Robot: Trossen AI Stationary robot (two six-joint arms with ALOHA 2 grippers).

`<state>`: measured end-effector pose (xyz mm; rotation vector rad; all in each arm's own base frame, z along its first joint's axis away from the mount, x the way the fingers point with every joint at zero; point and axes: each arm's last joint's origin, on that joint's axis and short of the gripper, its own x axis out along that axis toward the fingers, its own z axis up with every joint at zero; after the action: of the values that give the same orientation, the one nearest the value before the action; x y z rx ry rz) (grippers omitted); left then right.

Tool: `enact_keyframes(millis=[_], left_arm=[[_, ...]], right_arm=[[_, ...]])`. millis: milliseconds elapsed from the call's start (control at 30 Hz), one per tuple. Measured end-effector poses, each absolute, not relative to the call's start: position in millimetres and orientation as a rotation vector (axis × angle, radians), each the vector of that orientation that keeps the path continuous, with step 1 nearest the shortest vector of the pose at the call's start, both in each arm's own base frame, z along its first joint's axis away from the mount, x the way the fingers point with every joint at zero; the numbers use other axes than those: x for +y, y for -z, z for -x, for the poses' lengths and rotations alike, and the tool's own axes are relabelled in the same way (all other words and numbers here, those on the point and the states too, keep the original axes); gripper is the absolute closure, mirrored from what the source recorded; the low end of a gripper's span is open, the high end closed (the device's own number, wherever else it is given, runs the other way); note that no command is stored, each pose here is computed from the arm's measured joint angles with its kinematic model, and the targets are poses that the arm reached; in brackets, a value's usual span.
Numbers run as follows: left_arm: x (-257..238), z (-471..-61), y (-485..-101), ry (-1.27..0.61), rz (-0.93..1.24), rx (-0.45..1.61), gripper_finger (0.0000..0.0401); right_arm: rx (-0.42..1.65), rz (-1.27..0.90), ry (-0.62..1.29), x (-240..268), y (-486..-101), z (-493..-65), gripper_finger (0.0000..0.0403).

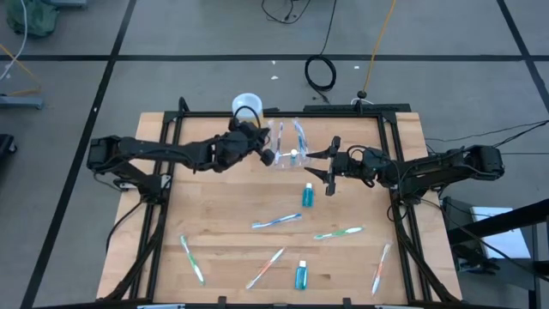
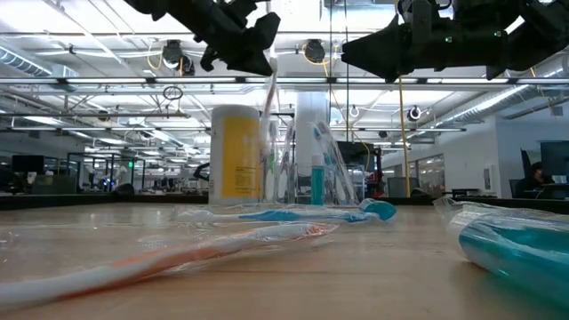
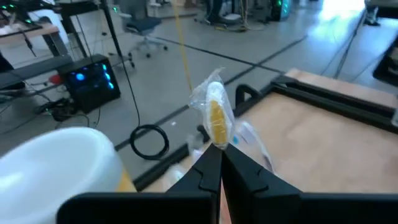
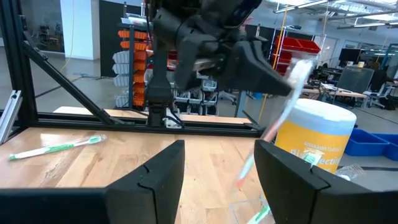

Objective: Pick & Place toothbrushing station
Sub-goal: Put the top orange toothbrush into the transparent organizer

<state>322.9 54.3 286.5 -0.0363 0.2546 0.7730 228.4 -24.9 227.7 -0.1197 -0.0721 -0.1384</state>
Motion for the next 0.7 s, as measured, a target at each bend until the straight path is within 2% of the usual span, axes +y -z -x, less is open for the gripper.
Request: enact_keyframes(millis=[367,700], left_arm=[[70,-325,-282,-0.778,0.053,0.258,0.0398],[81,-347,-240,-0.822,0.037,0.344,0.0396]], right_arm=[[-0.074,0.12,0.139,-25,-228,-228,0.0216],[-0.074,0.12,0.139,-25,-228,-228,0.0216]])
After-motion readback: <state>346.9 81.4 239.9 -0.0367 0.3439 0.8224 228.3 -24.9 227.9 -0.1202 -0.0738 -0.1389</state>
